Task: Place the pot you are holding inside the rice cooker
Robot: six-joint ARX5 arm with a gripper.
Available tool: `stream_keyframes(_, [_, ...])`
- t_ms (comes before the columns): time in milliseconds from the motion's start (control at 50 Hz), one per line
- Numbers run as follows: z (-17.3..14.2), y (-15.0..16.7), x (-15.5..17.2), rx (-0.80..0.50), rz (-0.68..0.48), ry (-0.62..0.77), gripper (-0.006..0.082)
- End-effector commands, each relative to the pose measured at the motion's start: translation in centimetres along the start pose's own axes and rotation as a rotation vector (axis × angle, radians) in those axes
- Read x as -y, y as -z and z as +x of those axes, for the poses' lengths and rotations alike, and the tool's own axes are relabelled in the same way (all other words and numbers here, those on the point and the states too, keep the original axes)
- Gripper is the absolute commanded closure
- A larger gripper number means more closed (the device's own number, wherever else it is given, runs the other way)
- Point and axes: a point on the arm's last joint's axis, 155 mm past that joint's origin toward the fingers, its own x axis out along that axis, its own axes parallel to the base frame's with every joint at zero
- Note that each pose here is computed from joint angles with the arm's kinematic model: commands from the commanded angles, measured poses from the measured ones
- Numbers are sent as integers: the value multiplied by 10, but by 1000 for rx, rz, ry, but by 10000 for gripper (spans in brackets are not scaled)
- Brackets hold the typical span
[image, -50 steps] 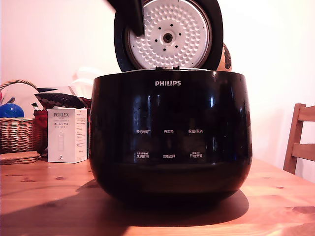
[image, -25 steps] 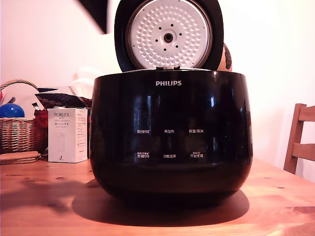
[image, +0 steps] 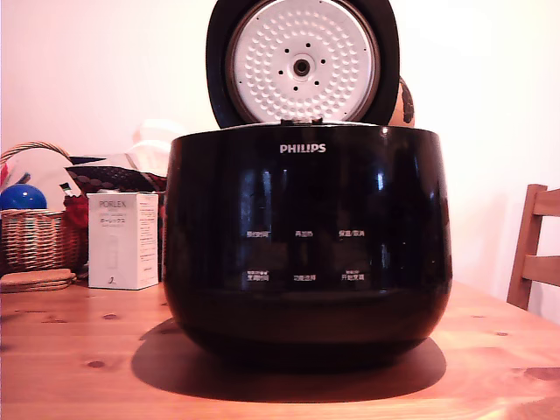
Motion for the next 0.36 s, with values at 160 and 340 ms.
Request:
stream_keyframes(160, [7, -1, -12, 5, -15, -25, 787])
stream_keyframes(340, [7, -1, -12, 6, -15, -25, 787])
